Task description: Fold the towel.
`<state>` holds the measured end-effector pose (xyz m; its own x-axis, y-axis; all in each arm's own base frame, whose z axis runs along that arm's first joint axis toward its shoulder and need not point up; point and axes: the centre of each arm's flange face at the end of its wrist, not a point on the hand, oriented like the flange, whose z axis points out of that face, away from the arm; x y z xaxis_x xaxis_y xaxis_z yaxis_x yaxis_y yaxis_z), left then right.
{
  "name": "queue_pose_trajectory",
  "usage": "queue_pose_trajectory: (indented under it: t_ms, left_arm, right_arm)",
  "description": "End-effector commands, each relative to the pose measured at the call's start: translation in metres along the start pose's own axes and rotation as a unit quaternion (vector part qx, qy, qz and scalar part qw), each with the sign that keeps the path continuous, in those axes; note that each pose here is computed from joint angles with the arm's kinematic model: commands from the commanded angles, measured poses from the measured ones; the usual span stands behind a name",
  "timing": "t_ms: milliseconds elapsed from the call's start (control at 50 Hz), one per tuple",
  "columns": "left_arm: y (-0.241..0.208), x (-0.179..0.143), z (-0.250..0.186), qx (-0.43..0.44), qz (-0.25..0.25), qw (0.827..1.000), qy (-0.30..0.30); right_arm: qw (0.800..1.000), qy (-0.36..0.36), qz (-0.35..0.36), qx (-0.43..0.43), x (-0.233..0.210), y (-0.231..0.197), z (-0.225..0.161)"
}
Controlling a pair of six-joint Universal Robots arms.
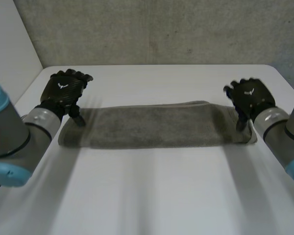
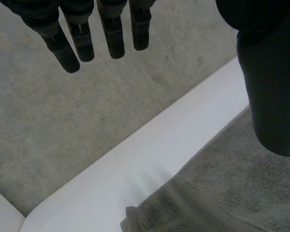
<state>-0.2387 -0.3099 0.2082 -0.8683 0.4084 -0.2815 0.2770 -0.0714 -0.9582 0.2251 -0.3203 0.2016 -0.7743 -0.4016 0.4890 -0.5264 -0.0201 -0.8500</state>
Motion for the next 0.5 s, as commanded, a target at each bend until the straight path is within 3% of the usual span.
queue_pose_trajectory:
  t_ms: [20,340,500]
  left_arm:
    - [0.015,-0.001,-0.015,0.018,-0.036,0.999,-0.016]
    - [0.029,0.001,-0.018,0.012,-0.04,0.999,-0.018]
    - [0.03,0.001,-0.018,0.012,-0.04,0.999,-0.018]
  right_arm:
    - [0.998,-0.018,0.014,-0.058,0.002,0.032,-0.008]
    - [0.995,-0.001,0.032,-0.09,0.006,0.091,0.022]
    - [0.996,0.01,0.054,-0.076,0.01,0.09,0.03]
